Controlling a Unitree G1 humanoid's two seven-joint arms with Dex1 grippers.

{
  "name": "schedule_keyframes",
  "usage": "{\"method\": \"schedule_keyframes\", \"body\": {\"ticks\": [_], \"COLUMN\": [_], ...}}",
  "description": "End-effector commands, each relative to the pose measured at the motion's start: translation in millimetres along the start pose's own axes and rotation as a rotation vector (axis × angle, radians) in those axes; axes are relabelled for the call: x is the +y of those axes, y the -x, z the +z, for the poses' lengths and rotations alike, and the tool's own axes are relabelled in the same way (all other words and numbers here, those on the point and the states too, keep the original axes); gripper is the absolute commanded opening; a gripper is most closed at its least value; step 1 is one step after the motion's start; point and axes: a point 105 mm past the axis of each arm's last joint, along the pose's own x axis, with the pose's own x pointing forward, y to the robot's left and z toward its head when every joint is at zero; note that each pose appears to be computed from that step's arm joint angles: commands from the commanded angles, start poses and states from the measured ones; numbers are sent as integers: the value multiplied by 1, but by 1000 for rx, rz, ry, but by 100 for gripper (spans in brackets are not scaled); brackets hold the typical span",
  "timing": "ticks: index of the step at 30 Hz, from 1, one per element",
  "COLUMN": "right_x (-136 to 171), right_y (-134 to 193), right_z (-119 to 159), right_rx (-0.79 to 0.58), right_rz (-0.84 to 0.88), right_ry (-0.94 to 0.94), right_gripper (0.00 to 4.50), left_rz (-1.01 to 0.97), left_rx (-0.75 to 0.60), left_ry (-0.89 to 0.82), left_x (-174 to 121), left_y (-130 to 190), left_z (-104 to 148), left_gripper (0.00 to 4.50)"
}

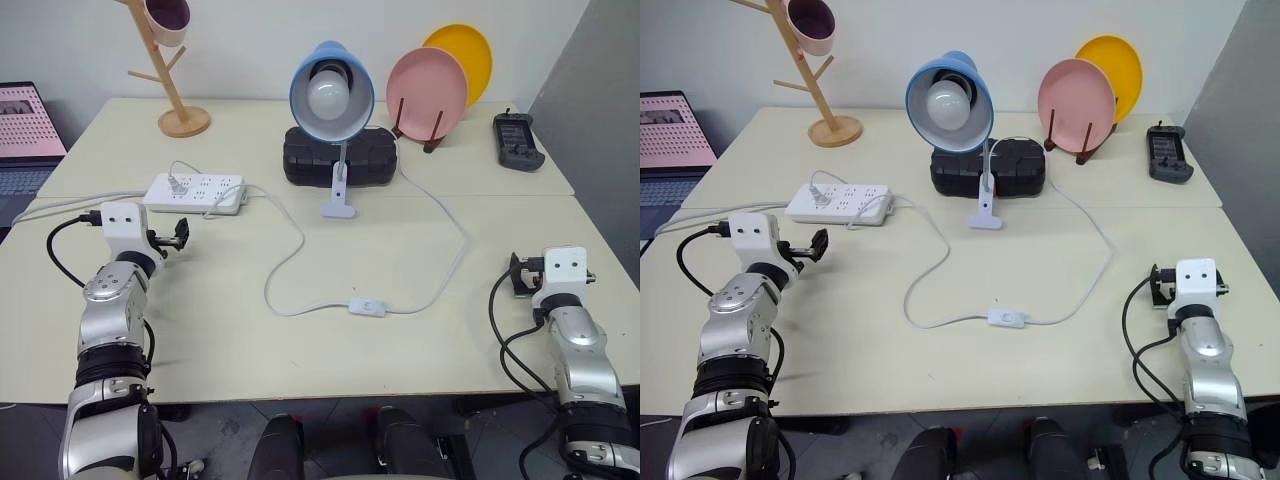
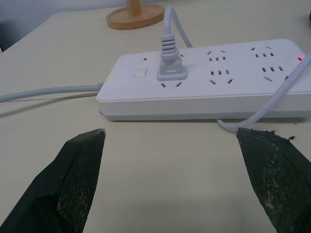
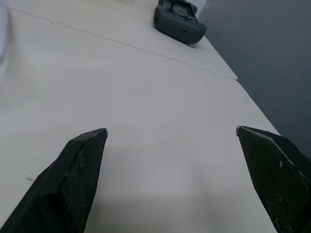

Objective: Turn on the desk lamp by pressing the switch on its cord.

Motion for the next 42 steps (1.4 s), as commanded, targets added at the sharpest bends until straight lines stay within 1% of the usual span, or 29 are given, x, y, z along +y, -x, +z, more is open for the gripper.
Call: {"method": "schedule_keyframes", "body": {"ticks": [1,2,4,6,7,8,9,10,12,13,16,18,23,30,34,42], "right_x": [12,21,33,39,45,55,66,75,83,83,84,88,112,154,164,187], "right_y": [4,8,15,20,25,35,50,68,93,99,113,113,100,104,102,99], "right_z": [42,52,63,68,73,79,85,87,86,85,85,88,99,96,92,82], "right_rx": [-106,-116,-119,-110,-103,-95,-68,-30,45,66,115,99,-1,-82,-124,-234], "right_rz": [229,341,492,580,666,784,941,1090,1266,1303,1382,1382,1329,1348,1331,1348], "right_ry": [24,28,33,34,40,55,69,89,110,113,129,140,129,146,185,343], "right_gripper": [445,445,445,445,445,445,445,445,445,445,445,445,445,445,445,445], "left_rz": [-151,-239,-345,-387,-442,-539,-685,-851,-1093,-1154,-1269,-1317,-1276,-1266,-1254,-1256], "left_rx": [-68,-61,-41,-31,-27,-20,6,38,113,139,184,194,164,162,161,130], "left_ry": [-80,-153,-236,-252,-256,-272,-285,-292,-305,-309,-356,-379,-369,-342,-322,-309], "left_x": [-8,-17,-27,-29,-36,-49,-70,-95,-126,-133,-143,-148,-149,-150,-151,-159], "left_y": [10,14,21,24,27,35,50,72,113,125,149,158,150,156,159,162], "left_z": [32,37,42,46,51,56,57,55,45,43,38,35,36,30,29,33], "left_gripper": [450,450,450,450,450,450,450,450,450,450,450,450,450,450,450,450]}}
